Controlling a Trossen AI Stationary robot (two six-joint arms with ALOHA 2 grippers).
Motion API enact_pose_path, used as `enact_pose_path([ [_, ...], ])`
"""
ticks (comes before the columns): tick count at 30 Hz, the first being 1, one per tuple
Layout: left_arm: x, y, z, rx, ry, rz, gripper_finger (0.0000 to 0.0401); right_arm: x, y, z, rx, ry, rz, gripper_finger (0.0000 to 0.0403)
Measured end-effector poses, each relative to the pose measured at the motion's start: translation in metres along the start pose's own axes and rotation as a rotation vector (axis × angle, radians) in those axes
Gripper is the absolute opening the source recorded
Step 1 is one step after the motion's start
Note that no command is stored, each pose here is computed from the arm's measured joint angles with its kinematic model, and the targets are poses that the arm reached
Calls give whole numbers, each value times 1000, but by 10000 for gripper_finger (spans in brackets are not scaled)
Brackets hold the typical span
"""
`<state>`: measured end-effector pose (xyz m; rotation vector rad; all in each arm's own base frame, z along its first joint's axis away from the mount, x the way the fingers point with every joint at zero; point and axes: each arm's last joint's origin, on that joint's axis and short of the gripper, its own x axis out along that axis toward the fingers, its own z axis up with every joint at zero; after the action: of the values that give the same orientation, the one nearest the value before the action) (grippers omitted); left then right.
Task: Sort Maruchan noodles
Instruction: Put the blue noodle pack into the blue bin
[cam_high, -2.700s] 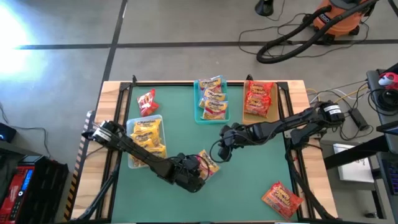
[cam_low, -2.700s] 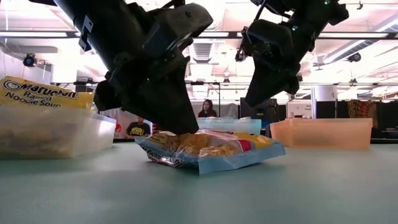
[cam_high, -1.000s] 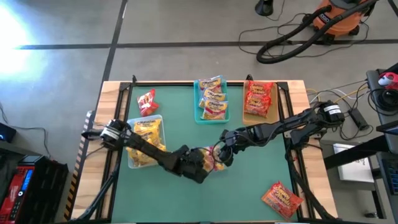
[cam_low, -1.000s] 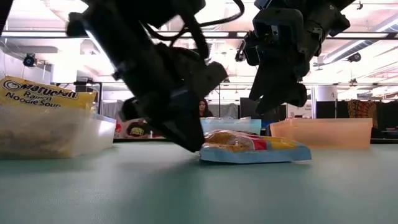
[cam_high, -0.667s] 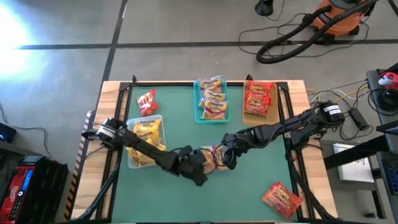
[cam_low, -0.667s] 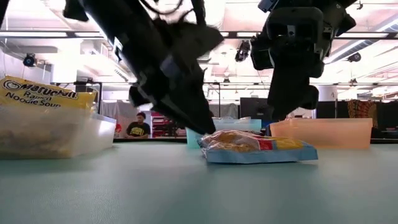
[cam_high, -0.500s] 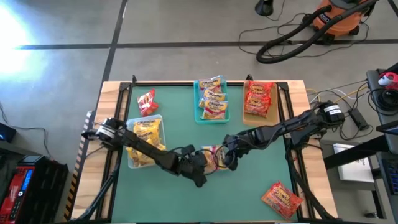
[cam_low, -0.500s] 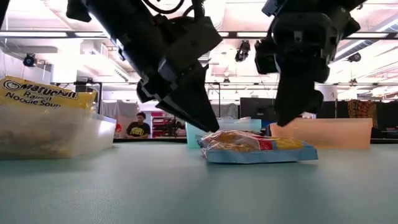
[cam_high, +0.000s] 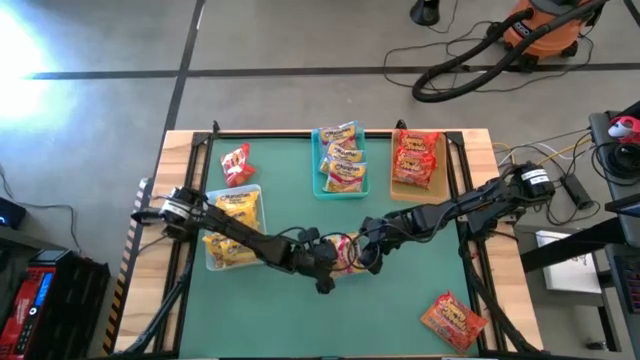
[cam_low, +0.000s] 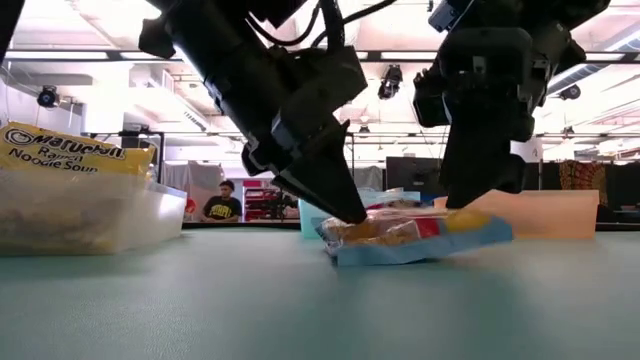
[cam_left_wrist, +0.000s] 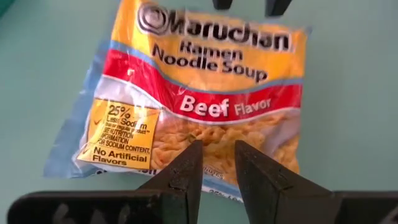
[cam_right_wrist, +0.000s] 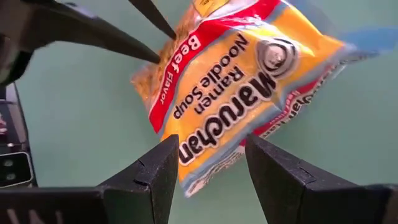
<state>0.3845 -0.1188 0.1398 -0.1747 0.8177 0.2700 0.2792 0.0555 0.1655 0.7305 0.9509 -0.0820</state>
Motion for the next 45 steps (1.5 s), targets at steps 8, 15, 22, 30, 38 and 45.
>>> enact_pose_path([
  [8,14,3,-8,-7,19,18,76,-2,1,2,22,-116,-70,175],
  [15,25,4,-16,-25,38,35,76,-7,3,1,22,-103,-60,176],
  [22,23,5,-14,-31,35,28,76,-39,-1,-4,-10,-113,-161,181],
  [30,24,8,-12,-39,38,27,76,-43,-11,-11,82,-282,-97,188],
  [38,28,9,-16,-65,55,30,76,-26,-42,-30,256,-337,55,188],
  [45,29,9,-17,-62,60,28,76,-18,-56,-40,324,-358,128,188],
])
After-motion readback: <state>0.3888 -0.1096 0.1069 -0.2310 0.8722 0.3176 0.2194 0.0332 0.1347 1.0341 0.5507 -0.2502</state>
